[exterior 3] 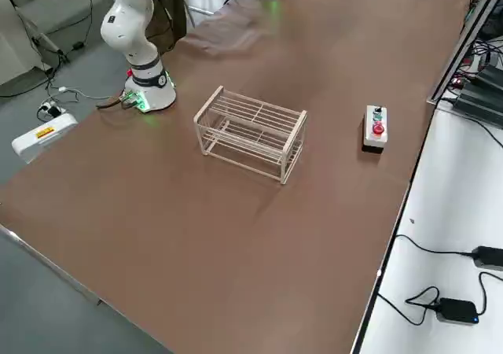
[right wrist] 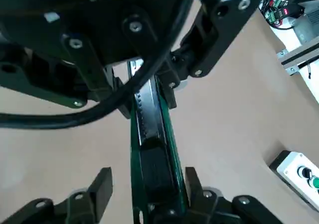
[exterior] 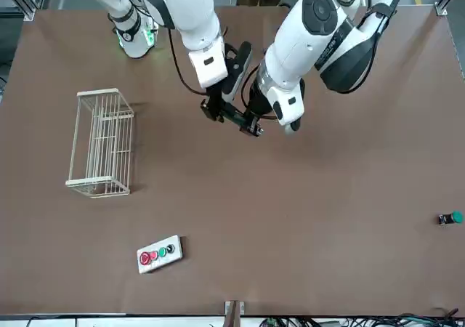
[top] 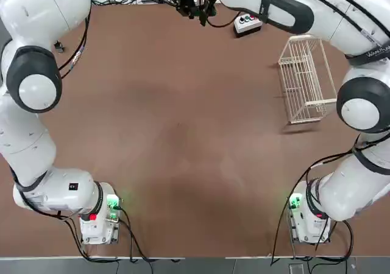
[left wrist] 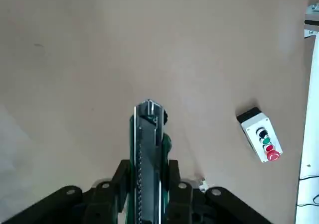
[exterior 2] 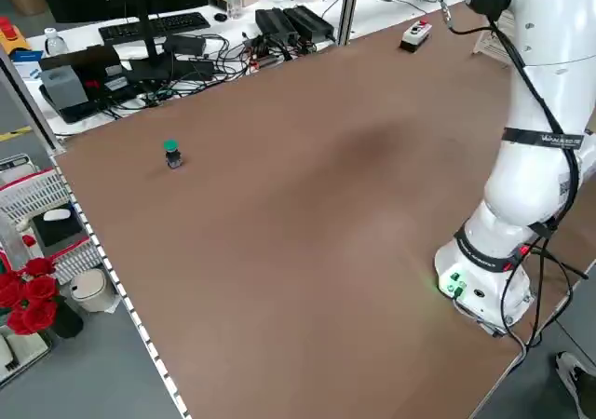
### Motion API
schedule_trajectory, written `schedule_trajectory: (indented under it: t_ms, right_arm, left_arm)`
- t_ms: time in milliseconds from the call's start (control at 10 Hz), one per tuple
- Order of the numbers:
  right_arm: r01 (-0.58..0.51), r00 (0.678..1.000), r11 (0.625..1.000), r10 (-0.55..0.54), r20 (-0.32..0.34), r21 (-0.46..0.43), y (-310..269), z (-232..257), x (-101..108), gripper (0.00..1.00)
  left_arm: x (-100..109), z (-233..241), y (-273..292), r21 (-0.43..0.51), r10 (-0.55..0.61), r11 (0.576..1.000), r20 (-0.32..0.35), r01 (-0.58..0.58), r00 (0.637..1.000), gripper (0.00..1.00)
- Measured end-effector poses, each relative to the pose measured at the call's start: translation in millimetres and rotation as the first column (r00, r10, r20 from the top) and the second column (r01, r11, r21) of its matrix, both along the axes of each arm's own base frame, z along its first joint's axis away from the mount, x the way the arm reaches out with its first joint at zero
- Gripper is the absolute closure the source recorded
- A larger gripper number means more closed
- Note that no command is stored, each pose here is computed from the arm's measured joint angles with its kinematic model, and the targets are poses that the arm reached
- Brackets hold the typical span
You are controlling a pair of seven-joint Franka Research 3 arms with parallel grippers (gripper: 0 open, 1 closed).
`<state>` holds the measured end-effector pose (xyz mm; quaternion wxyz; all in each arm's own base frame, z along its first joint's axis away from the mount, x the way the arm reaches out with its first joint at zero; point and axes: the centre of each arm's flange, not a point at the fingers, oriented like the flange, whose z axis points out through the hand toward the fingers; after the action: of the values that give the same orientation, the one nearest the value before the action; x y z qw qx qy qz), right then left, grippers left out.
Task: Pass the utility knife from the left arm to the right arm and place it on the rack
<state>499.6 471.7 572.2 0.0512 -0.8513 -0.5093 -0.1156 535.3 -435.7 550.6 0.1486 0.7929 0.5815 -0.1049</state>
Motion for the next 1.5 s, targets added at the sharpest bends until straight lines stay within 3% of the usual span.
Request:
schedule_trajectory:
  t_ms: [100,200,800,1200,1300,1500]
  right_arm:
    - [0.004,1.000,1.000,-0.004,0.005,0.000,-1.9,1.4,2.1,0.55]
    - [0.000,1.000,1.000,0.000,0.006,0.003,-1.3,3.2,1.3,0.59]
    - [0.007,1.000,1.000,-0.007,0.010,0.009,-1.1,4.3,1.9,0.59]
    - [0.021,1.000,1.000,-0.021,0.008,0.005,-7.7,3.3,7.9,0.59]
    - [0.025,1.000,1.000,-0.025,0.010,0.006,-9.9,4.6,9.5,0.59]
    - [0.046,0.999,0.999,-0.046,0.009,-0.001,-21.2,11.1,14.0,0.59]
  left_arm:
    - [-1.2,-0.4,-0.6,0.004,-0.004,1.000,-0.004,0.004,1.000,0.65]
    - [-1.3,0.0,-1.0,0.003,-0.014,1.000,0.004,0.014,1.000,0.65]
    - [0.5,2.1,1.0,0.000,-0.025,1.000,0.013,0.025,1.000,0.64]
    - [3.8,4.5,5.1,-0.002,-0.017,1.000,0.017,0.017,1.000,0.10]
    - [5.3,4.9,7.2,-0.002,-0.014,1.000,0.017,0.014,1.000,0.00]
    - [21.9,9.4,34.4,0.003,0.017,1.000,0.016,-0.017,1.000,0.00]
